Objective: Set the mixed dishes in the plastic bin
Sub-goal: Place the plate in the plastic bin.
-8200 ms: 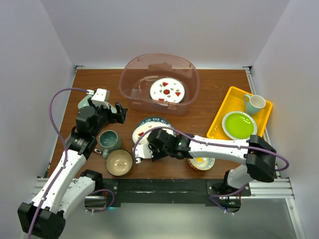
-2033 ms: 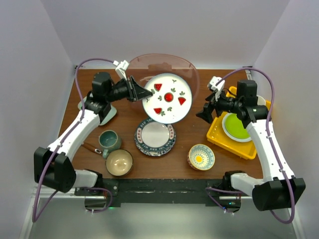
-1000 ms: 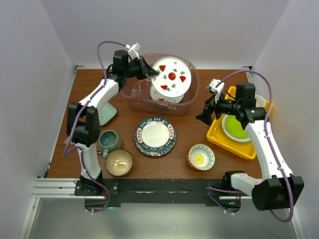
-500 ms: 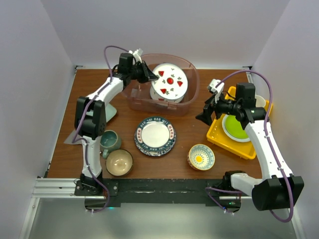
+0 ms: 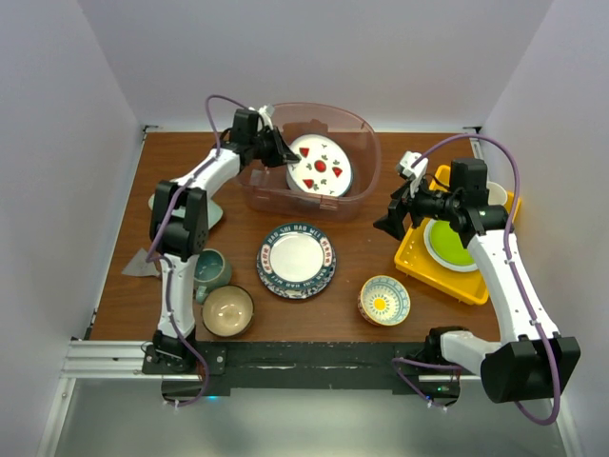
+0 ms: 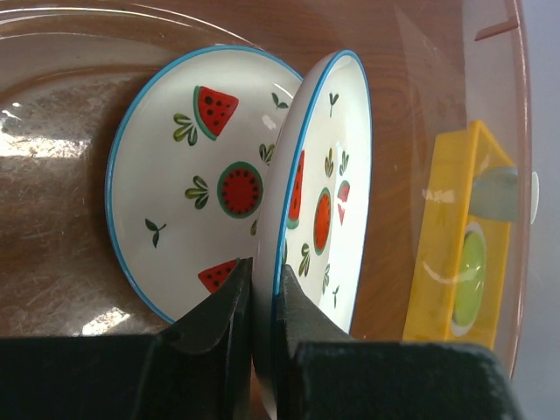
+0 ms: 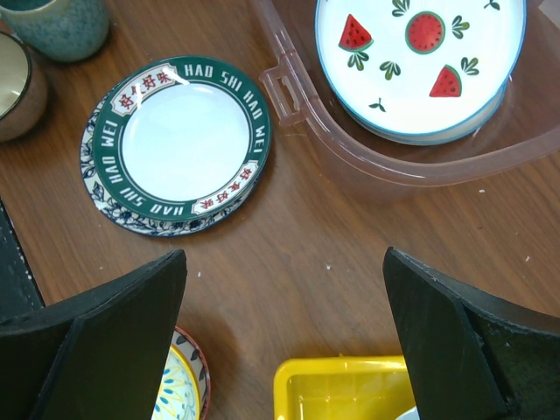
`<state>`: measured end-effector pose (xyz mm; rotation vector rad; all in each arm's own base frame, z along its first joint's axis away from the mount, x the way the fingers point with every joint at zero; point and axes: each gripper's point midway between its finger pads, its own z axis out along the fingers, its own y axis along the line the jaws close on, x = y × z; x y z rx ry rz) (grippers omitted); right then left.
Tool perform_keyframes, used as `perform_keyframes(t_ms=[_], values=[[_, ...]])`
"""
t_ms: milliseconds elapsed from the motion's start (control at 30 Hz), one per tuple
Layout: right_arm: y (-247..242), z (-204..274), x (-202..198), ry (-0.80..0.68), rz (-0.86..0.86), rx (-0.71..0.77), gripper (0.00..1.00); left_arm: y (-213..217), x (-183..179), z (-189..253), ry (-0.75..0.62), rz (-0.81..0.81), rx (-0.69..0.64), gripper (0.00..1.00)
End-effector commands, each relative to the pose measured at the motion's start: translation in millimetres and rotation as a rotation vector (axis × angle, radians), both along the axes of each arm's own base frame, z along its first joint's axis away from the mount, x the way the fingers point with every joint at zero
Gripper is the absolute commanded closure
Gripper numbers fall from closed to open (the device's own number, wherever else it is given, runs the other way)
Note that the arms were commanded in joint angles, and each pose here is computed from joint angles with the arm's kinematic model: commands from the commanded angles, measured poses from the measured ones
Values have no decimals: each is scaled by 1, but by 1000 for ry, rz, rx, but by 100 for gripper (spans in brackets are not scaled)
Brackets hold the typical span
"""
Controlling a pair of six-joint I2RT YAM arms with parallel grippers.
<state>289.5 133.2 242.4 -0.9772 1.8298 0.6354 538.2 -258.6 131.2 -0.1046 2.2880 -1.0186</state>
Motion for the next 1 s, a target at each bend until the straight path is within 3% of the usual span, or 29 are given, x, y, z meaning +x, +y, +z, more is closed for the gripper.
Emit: perform_keyframes(t_ms=[0,300,667,967], values=[[3,12,0,-51,26,23,2,-5,24,59,-170,-13,-72,100],[3,12,0,-54,26,20,2,-7,34,40,-137,-5,-65,96],[3,12,0,-54,26,18,2,-10,34,13,-74,-16,-54,67],[3,11,0,-51,27,17,2,2,34,-3,-60,-13,106,40]])
